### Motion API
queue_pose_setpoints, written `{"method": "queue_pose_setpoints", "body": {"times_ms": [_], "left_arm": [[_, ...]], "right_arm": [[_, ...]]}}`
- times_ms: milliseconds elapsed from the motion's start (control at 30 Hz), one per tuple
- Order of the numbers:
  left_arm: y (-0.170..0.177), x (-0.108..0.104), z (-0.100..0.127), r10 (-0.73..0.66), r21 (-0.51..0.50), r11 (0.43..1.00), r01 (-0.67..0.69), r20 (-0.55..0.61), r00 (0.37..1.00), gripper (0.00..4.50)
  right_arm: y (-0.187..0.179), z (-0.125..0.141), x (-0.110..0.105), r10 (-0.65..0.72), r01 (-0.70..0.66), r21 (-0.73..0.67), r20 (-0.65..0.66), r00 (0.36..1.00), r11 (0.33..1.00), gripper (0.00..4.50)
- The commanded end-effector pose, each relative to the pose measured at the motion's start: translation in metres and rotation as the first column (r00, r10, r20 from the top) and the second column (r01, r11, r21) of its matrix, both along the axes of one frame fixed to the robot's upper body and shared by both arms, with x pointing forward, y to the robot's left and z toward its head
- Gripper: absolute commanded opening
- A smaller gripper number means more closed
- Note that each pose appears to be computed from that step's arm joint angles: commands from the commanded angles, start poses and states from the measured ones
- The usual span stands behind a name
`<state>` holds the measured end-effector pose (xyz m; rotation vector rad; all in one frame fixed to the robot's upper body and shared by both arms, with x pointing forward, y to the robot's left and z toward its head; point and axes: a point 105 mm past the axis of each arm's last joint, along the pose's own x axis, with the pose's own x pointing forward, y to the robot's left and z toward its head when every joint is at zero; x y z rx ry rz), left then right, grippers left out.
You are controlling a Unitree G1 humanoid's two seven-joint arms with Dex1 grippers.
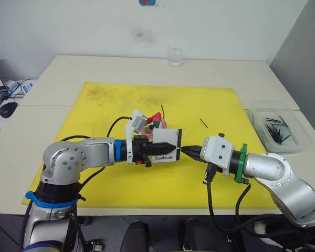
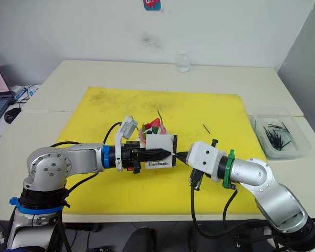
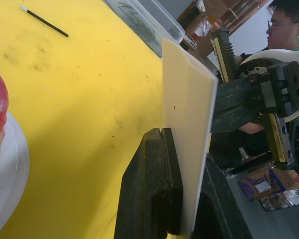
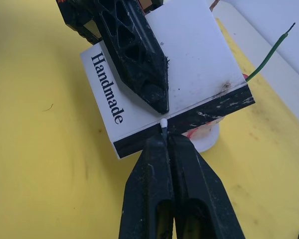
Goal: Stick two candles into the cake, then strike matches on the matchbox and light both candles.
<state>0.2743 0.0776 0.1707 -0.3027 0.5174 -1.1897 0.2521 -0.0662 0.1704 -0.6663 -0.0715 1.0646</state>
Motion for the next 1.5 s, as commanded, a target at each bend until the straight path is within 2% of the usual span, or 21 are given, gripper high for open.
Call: {"method": "queue_pose_setpoints", "body": {"times_ms": [33, 900, 1067, 1200, 1367, 1500], "left_arm": [[-0.001, -0.004, 0.010, -0.020, -0.020, 1.000, 0.020, 0.040, 0.999, 0.00], [-0.002, -0.013, 0.011, -0.068, -0.023, 0.997, 0.068, 0.035, 0.997, 0.00], [-0.003, -0.018, 0.006, -0.083, -0.006, 0.997, 0.083, 0.022, 0.996, 0.00], [0.009, -0.022, -0.003, -0.049, 0.029, 0.998, 0.049, -0.006, 0.999, 0.00], [0.023, -0.022, -0.007, -0.008, 0.068, 0.998, 0.008, -0.002, 1.000, 0.00], [0.023, -0.018, -0.005, 0.006, 0.062, 0.998, -0.007, 0.013, 1.000, 0.00]], "right_arm": [[-0.002, 0.003, 0.003, -0.005, 0.006, -0.006, 0.041, 0.999, 1.000, 0.02], [0.000, -0.005, 0.011, -0.013, 0.014, -0.034, 0.034, 0.999, 0.999, 0.02], [-0.002, 0.015, 0.025, -0.118, 0.112, 0.064, 0.090, 0.989, 0.992, 0.02], [-0.030, 0.049, 0.039, -0.290, 0.265, 0.165, 0.156, 0.944, 0.950, 0.02], [-0.032, 0.054, 0.034, -0.308, 0.284, 0.177, 0.127, 0.943, 0.942, 0.02], [-0.028, 0.053, 0.032, -0.295, 0.275, 0.175, 0.107, 0.949, 0.946, 0.02]]}}
